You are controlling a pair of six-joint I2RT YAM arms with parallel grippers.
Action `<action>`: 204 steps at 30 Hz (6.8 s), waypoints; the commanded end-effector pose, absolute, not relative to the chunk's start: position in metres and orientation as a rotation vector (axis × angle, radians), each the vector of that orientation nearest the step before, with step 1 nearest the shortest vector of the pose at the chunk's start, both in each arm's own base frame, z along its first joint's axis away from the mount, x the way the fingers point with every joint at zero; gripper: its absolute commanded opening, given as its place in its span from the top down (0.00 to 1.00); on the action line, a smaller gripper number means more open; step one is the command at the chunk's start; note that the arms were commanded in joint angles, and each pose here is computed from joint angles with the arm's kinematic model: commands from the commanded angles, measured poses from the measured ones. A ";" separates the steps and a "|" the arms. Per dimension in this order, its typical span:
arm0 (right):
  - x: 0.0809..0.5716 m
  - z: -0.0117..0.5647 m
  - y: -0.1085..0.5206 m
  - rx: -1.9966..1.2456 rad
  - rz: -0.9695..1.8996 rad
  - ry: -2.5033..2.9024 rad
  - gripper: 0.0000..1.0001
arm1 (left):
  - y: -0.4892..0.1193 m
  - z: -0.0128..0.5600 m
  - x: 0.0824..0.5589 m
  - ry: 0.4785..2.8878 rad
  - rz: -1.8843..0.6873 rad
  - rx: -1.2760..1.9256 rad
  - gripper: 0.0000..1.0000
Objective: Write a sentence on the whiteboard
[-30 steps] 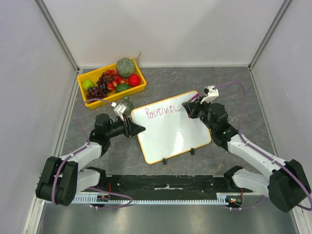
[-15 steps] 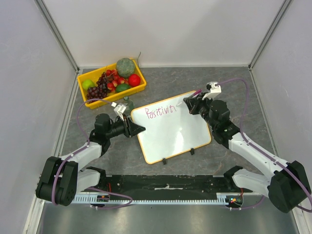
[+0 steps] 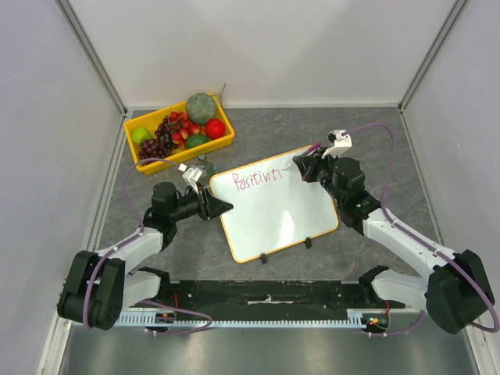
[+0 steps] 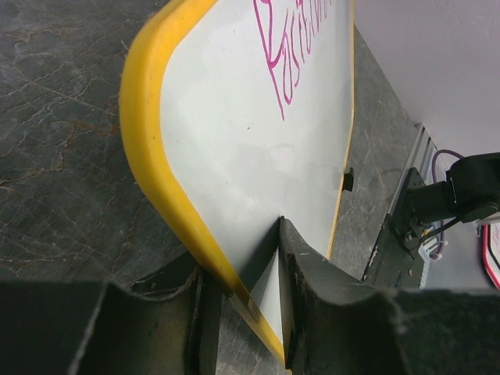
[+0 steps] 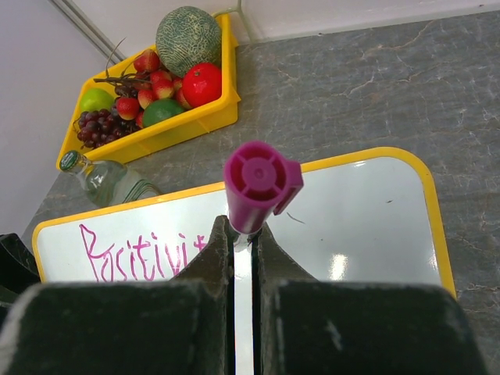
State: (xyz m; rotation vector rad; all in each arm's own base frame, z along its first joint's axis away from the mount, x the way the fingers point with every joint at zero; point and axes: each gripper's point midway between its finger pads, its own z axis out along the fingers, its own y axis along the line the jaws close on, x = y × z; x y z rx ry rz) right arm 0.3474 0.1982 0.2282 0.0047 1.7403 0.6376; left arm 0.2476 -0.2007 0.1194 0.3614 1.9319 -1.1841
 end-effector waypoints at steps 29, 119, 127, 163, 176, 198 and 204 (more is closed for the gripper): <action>0.302 0.224 0.207 -0.046 0.853 1.719 1.00 | -0.202 0.110 0.247 1.940 -1.142 0.427 0.98; 0.341 0.237 0.166 0.003 0.580 1.697 1.00 | -0.202 0.109 0.247 1.945 -1.149 0.429 0.98; 0.348 0.287 0.168 0.020 0.611 1.599 1.00 | -0.202 0.109 0.246 1.946 -1.152 0.431 0.98; 0.356 0.249 0.161 0.055 0.539 1.674 1.00 | -0.202 0.110 0.246 1.941 -1.149 0.431 0.98; 0.356 0.219 0.159 0.048 0.507 1.737 1.00 | -0.202 0.111 0.246 1.938 -1.149 0.432 0.98; 0.359 0.225 0.155 0.063 0.498 1.721 1.00 | -0.202 0.111 0.247 1.937 -1.148 0.431 0.98; 0.368 0.239 0.155 0.071 0.490 1.692 1.00 | -0.202 0.110 0.246 1.940 -1.151 0.433 0.98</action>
